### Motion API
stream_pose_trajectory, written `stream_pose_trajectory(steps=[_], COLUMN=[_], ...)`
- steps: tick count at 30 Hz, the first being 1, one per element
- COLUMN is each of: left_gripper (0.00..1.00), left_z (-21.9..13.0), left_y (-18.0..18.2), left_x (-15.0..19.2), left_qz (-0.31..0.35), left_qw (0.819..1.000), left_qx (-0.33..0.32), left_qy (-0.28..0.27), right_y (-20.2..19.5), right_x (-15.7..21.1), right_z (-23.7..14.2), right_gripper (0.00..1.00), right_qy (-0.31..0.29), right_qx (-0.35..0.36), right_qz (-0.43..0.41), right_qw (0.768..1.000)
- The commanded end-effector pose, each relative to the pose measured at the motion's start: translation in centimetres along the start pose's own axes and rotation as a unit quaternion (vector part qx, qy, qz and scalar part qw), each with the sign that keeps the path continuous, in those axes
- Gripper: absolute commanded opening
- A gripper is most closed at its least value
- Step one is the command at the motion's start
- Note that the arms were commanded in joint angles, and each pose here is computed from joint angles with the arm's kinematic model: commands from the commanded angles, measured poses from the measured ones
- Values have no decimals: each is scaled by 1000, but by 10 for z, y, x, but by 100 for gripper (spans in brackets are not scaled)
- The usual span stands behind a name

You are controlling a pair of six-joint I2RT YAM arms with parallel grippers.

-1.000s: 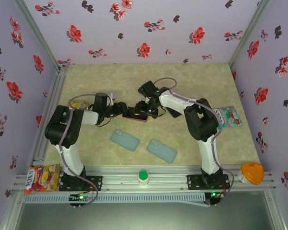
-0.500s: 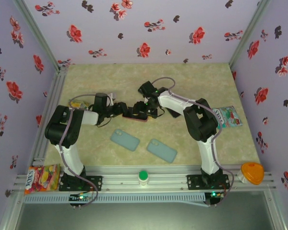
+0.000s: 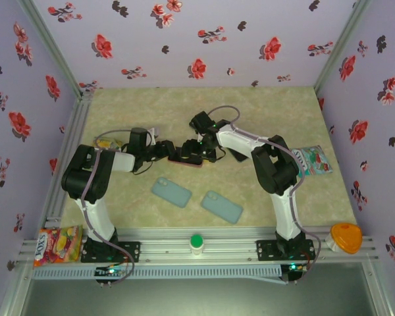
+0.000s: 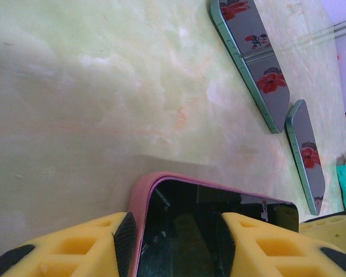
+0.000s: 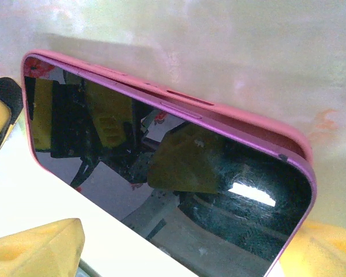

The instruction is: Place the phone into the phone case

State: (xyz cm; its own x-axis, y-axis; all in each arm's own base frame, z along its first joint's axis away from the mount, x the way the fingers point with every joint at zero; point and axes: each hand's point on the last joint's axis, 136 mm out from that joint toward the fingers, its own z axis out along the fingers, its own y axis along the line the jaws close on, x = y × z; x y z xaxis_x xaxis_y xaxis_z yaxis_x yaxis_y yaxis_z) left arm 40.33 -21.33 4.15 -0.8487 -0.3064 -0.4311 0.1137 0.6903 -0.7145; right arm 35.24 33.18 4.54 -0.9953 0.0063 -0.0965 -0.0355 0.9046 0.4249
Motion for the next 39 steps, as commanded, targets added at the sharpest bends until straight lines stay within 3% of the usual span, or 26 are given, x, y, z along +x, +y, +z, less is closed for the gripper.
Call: stream_pose_trajectory(steps=[1, 21, 30, 33, 39], left_gripper=[46, 47, 46, 46, 46], left_z=[-1, -2, -4, -6, -11], left_y=[-4, -6, 0, 1, 6], left_x=[15, 12, 15, 15, 18], left_qz=[-1, 0, -3, 0, 1], left_qw=[1000, 1000, 1000, 1000, 999], left_qx=[3, 5, -12, -21, -41], left_qy=[21, 18, 20, 21, 26], right_y=[-4, 1, 6, 2, -6], right_x=[-5, -5, -5, 0, 3], right_z=[-12, -26, -47, -46, -39], right_gripper=[86, 89, 88, 80, 54], right_qy=[-15, -22, -73, -73, -79], right_qx=[20, 18, -47, -57, -91], right_qz=[-9, -15, -37, -43, -30], right_qw=[1000, 999, 995, 995, 992])
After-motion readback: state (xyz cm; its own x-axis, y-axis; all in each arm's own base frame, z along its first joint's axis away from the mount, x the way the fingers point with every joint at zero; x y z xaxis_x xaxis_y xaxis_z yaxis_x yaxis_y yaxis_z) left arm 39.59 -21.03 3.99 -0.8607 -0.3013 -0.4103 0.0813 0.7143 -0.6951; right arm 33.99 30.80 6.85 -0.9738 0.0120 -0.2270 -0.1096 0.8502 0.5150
